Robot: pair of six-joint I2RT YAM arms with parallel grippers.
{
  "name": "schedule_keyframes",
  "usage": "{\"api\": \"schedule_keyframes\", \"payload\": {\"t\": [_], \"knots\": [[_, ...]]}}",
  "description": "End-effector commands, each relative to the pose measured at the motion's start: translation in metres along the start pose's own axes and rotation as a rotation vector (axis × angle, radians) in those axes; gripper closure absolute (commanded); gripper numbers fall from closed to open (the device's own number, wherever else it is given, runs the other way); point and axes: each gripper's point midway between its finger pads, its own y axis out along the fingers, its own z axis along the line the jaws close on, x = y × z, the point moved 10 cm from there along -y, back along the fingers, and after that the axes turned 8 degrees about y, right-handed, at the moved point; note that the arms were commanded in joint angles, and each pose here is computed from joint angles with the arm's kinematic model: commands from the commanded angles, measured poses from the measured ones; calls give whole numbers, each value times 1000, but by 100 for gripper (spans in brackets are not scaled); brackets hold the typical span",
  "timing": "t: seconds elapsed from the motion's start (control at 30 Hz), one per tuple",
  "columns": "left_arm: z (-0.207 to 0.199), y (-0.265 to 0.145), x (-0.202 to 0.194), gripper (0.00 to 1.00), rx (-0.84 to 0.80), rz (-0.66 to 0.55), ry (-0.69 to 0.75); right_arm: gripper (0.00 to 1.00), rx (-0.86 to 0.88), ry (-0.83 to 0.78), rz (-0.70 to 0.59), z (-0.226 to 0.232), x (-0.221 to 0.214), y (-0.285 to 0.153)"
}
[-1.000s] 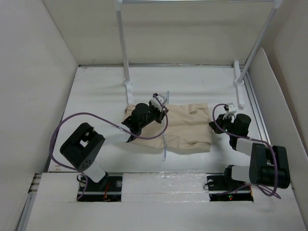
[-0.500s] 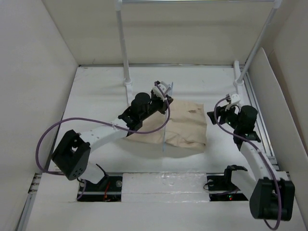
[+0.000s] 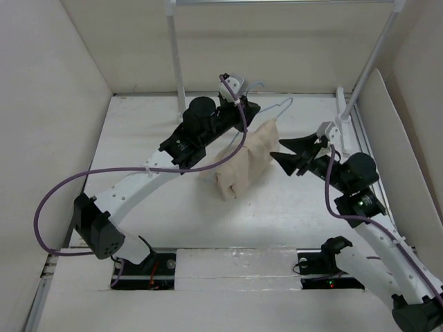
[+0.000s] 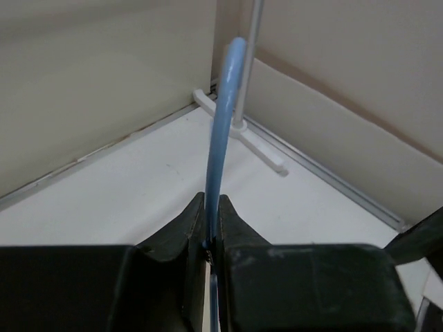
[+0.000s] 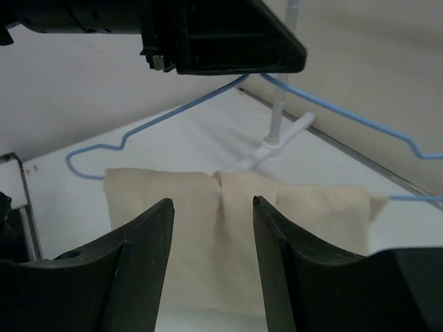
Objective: Place the trousers on the hanger
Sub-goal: Place the hanger at the clothesline.
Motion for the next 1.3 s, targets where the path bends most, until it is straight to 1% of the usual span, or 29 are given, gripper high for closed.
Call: {"api": "schedule_keyframes", "payload": {"t": [0.0, 0.07, 0.1, 0.13, 0.23, 0.27, 0.37, 0.47, 0.5, 0.57, 0.6, 0.67, 0.77, 0.83, 0.87, 0.93, 0.97, 1.0, 1.07, 1.17, 1.2, 1.23, 1.27], "knots": [[-4, -5, 51, 100, 15, -125, -61, 45, 11, 53, -157, 15, 33, 18], [-10, -2, 55, 100, 19, -132, -84, 41, 40, 101, -169, 23, 31, 30], [-9, -1, 58, 100, 26, -140, -95, 39, 36, 113, -215, 24, 33, 34], [-14, -1, 61, 100, 19, -147, -115, 37, 42, 148, -230, 27, 32, 38], [-17, 4, 62, 100, 37, -165, -160, 36, 35, 207, -289, 31, 27, 51], [-21, 6, 60, 100, 30, -162, -174, 36, 39, 221, -279, 33, 21, 58], [-23, 8, 60, 100, 26, -175, -212, 35, 31, 253, -316, 35, 23, 66], [-20, 8, 60, 100, 68, -192, -241, 32, -11, 302, -327, 34, 14, 71], [-20, 7, 61, 100, 72, -197, -250, 32, -1, 313, -352, 33, 13, 74], [-19, 5, 63, 100, 89, -205, -258, 33, 17, 368, -344, 35, 1, 78], [-19, 5, 63, 100, 94, -206, -262, 32, 17, 389, -360, 37, -1, 79], [-18, 4, 65, 100, 103, -212, -266, 32, 4, 431, -341, 36, -17, 82], [-21, 1, 66, 100, 106, -222, -280, 34, 11, 467, -327, 35, -27, 91], [-27, -1, 65, 100, 109, -236, -289, 35, 79, 488, -365, 39, -27, 103], [-27, -1, 66, 100, 109, -241, -290, 35, 83, 488, -363, 39, -27, 103], [-29, -2, 67, 100, 110, -248, -287, 41, 101, 517, -363, 41, -35, 111], [-28, -3, 67, 100, 118, -246, -286, 40, 135, 513, -413, 43, -31, 111], [-29, -3, 66, 100, 115, -246, -284, 41, 160, 514, -426, 44, -30, 113], [-28, -4, 64, 100, 122, -230, -274, 42, 207, 506, -403, 46, -34, 120], [-27, -8, 62, 100, 131, -232, -269, 51, 213, 556, -406, 45, -42, 126], [-27, -9, 62, 100, 128, -232, -268, 57, 226, 568, -408, 45, -44, 127], [-27, -10, 61, 100, 132, -229, -268, 60, 236, 578, -406, 45, -47, 128], [-27, -10, 60, 100, 133, -231, -267, 65, 252, 586, -412, 46, -50, 130]]}}
